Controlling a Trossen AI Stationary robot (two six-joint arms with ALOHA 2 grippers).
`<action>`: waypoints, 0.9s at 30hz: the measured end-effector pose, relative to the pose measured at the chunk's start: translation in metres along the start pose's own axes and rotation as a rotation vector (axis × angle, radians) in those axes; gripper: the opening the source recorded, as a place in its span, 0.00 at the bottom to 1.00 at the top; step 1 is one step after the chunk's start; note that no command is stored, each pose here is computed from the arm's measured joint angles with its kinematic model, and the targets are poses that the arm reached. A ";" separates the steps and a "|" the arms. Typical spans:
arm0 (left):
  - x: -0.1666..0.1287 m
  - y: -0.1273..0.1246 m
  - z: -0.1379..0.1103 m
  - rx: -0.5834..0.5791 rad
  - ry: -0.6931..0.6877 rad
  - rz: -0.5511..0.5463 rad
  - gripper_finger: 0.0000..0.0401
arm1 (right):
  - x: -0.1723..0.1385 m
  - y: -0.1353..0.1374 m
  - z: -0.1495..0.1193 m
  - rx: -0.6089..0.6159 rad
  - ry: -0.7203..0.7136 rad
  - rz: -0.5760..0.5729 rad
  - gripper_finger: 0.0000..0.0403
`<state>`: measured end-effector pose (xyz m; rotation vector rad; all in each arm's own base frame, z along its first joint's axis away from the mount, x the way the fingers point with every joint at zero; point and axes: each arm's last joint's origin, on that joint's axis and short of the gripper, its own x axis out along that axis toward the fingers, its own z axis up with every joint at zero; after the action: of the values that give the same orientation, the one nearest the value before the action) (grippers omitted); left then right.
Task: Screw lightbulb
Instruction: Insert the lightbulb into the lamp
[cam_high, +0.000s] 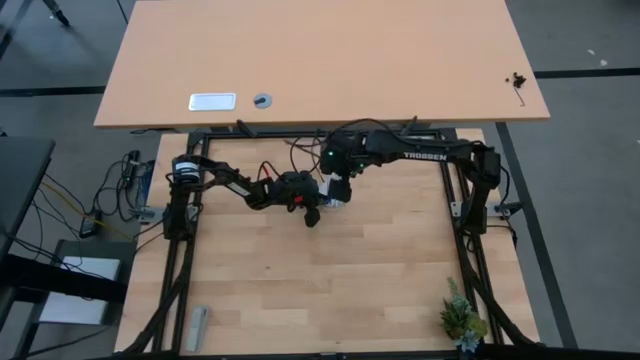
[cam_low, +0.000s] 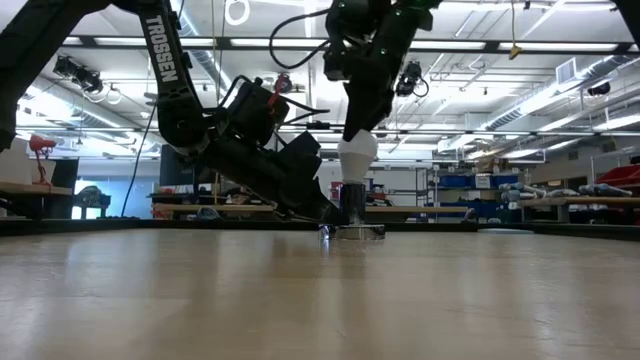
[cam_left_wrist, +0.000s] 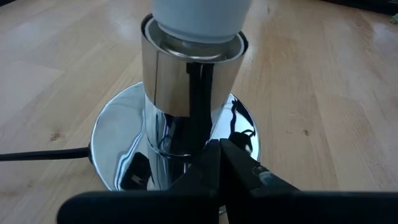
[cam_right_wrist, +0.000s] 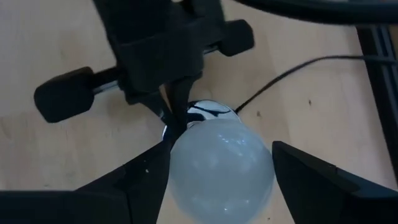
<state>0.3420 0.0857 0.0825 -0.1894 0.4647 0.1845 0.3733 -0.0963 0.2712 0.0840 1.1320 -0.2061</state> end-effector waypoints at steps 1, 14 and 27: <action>0.000 0.000 0.000 0.000 0.000 0.000 0.02 | 0.000 0.002 0.000 -0.015 -0.003 -0.002 0.70; 0.000 0.000 0.000 0.000 -0.003 -0.001 0.02 | 0.001 0.005 0.003 -0.081 -0.032 -0.009 0.64; 0.000 0.000 0.000 0.000 -0.003 0.000 0.02 | 0.001 0.009 0.004 -0.095 -0.036 -0.072 0.75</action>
<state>0.3421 0.0858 0.0828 -0.1889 0.4617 0.1844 0.3793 -0.0887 0.2723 -0.0447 1.1081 -0.2172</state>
